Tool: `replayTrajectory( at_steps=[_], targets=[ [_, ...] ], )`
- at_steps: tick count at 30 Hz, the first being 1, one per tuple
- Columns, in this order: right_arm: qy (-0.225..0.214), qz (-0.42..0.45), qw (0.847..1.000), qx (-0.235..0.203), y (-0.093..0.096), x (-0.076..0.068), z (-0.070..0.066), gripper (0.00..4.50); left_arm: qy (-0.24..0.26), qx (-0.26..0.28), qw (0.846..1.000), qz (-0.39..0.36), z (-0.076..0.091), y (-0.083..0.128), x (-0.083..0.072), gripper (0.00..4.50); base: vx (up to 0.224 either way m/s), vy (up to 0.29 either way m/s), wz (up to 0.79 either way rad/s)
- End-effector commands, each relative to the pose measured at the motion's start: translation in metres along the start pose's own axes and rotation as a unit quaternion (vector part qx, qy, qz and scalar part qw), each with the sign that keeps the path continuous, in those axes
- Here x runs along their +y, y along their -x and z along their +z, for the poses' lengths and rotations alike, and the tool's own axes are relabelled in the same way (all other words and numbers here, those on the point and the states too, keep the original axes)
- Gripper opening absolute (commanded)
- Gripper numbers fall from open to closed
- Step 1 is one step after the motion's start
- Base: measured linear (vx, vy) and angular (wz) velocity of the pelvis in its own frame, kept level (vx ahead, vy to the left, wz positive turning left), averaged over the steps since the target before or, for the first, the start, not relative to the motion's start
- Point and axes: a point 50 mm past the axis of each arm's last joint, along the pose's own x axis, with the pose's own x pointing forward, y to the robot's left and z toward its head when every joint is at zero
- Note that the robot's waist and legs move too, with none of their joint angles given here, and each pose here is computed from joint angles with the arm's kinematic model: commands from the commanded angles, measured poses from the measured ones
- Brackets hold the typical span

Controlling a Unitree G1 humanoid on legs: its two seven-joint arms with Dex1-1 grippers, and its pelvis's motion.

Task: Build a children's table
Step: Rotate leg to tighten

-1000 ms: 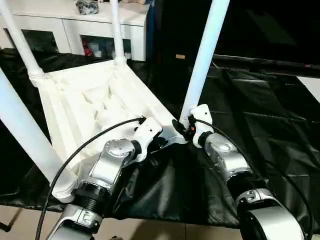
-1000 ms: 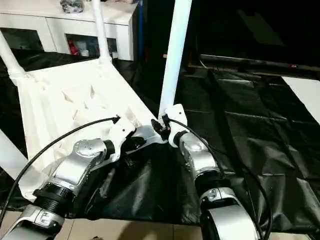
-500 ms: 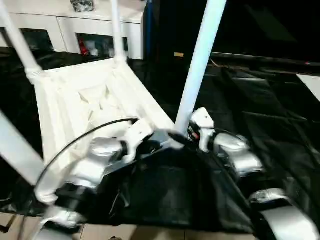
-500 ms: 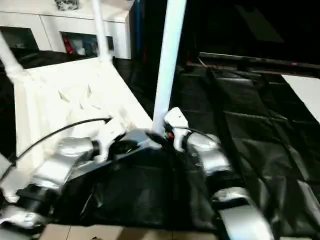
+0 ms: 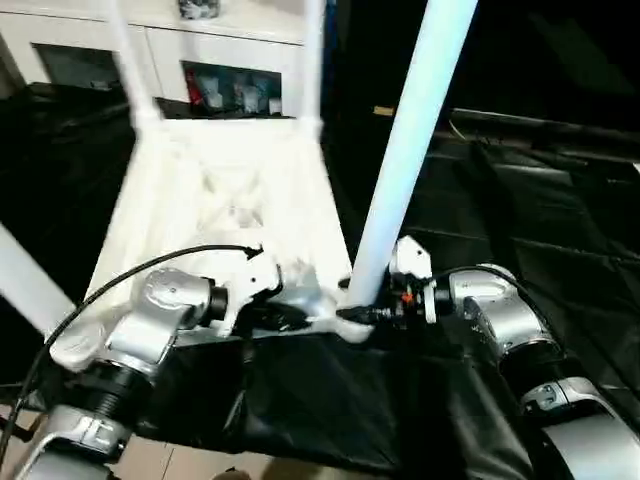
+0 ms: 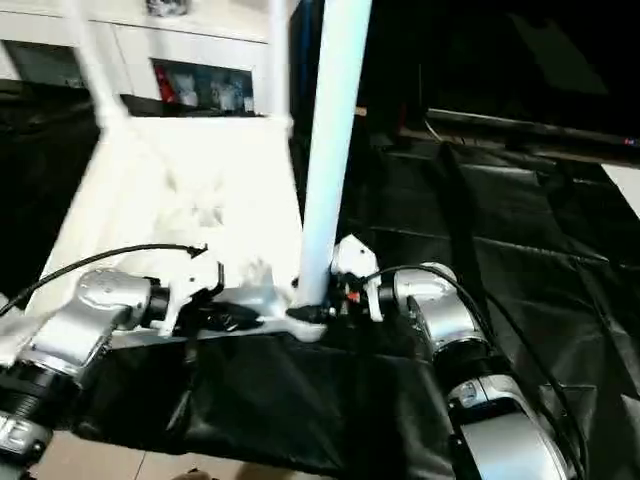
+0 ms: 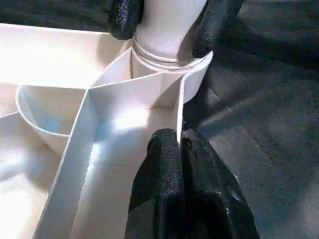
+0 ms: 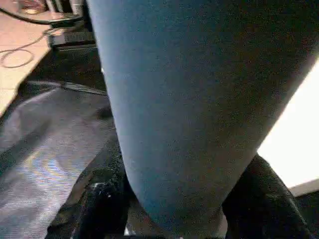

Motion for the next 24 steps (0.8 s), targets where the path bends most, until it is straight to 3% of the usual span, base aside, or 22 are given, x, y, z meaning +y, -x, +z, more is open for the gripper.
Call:
replayTrajectory(
  at_steps=[1, 4, 8, 13, 14, 17, 19, 22, 24],
  targets=[
    [-0.038, 0.12, 0.991, 0.05, -0.025, 0.027, -0.021, 2.08, -0.017, -0.007, 1.0, 0.006, 0.011, -0.004, 0.006, 0.0, 0.0, 0.0, 0.0],
    [-0.039, 0.131, 0.989, 0.051, -0.025, 0.028, -0.021, 2.03, -0.013, 0.001, 1.0, 0.0, 0.009, -0.001, 0.006, 0.0, 0.0, 0.0, 0.0],
    [-0.037, 0.094, 0.994, 0.043, -0.031, 0.026, -0.022, 2.0, -0.004, -0.004, 0.999, 0.049, 0.008, -0.002, 0.01, 0.0, 0.0, 0.0, 0.0],
    [-0.053, -0.053, 0.997, 0.031, -0.045, 0.014, -0.025, 1.99, 0.019, -0.034, 0.985, 0.17, 0.017, -0.013, 0.022, 0.0, 0.0, 0.0, 0.0],
    [-0.073, -0.113, 0.991, 0.023, -0.051, 0.009, -0.026, 1.99, 0.036, -0.039, 0.975, 0.214, 0.019, -0.016, 0.024, 0.0, -0.054, -0.001, -0.01],
    [-0.088, -0.155, 0.984, 0.017, -0.056, 0.006, -0.027, 1.97, 0.05, -0.045, 0.966, 0.248, 0.021, -0.019, 0.026, 0.0, -0.059, 0.009, -0.07],
    [-0.122, -0.21, 0.97, 0.006, -0.065, 0.004, -0.026, 1.97, 0.064, -0.052, 0.955, 0.285, 0.025, -0.025, 0.025, 0.0, 0.0, 0.0, 0.0],
    [-0.15, -0.267, 0.952, 0.002, -0.078, 0.002, -0.024, 1.97, 0.075, -0.063, 0.944, 0.315, 0.029, -0.036, 0.02, 0.0, 0.0, 0.0, 0.0],
    [-0.152, -0.278, 0.949, 0.001, -0.085, 0.002, -0.022, 1.97, 0.08, -0.068, 0.943, 0.315, 0.032, -0.043, 0.016, 0.0, 0.0, 0.0, 0.0]
  ],
)
